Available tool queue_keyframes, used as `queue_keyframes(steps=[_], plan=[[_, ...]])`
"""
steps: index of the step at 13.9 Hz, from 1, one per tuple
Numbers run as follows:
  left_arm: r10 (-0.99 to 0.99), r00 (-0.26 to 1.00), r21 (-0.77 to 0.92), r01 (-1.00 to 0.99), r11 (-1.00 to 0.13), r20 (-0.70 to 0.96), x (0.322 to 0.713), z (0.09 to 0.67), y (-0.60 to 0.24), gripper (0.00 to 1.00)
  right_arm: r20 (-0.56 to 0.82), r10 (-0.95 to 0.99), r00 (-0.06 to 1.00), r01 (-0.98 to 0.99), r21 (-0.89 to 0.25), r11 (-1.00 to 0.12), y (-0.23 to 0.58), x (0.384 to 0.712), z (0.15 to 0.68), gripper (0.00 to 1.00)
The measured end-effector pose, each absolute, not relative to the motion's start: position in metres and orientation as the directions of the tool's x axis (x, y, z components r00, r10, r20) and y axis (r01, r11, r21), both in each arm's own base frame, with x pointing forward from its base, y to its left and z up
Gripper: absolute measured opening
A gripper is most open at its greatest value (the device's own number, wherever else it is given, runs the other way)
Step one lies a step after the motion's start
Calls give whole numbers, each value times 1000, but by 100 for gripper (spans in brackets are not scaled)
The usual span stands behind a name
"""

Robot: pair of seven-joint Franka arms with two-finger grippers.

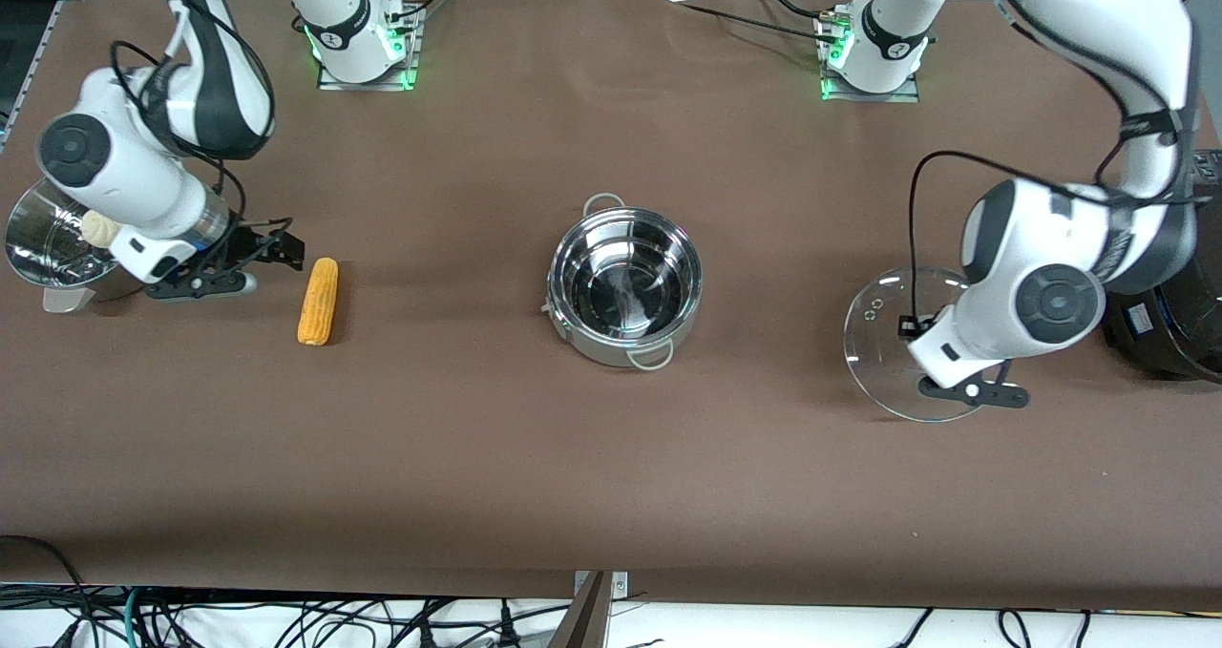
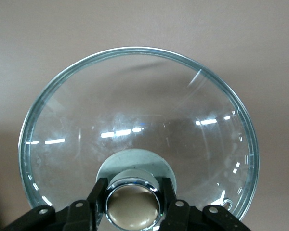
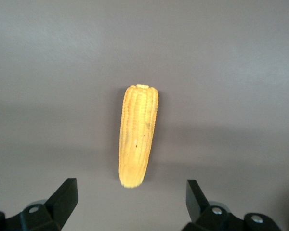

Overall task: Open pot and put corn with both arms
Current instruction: 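Lower the lid onto the table while the right gripper grasps the corn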

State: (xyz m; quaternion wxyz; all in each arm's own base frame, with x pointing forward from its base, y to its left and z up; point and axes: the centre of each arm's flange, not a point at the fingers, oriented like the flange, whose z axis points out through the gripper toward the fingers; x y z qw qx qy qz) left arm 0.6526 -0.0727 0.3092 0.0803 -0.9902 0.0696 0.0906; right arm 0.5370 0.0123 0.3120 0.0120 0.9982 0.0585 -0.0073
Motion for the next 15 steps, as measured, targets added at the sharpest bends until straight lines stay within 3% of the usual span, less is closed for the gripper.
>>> queue_keyframes(steps=[5, 10, 13, 14, 15], plan=[[-125, 987, -115, -137, -984, -102, 618, 223, -40, 50, -2, 118, 993, 118, 27, -993, 11, 536, 245, 100], [-117, 989, -106, -127, -986, -94, 615, 217, -33, 50, 44, 121, 992, 120, 33, -992, 11, 541, 210, 99], [-102, 990, -101, -112, -989, -96, 615, 215, -25, 50, 50, 122, 991, 120, 33, -992, 11, 541, 203, 93], [-99, 990, -101, -110, -989, -100, 614, 213, -23, 54, 50, 122, 991, 120, 34, -992, 11, 541, 201, 93], [-94, 990, -102, -105, -989, -106, 613, 210, -20, 64, 50, 122, 991, 121, 34, -992, 11, 541, 201, 88]])
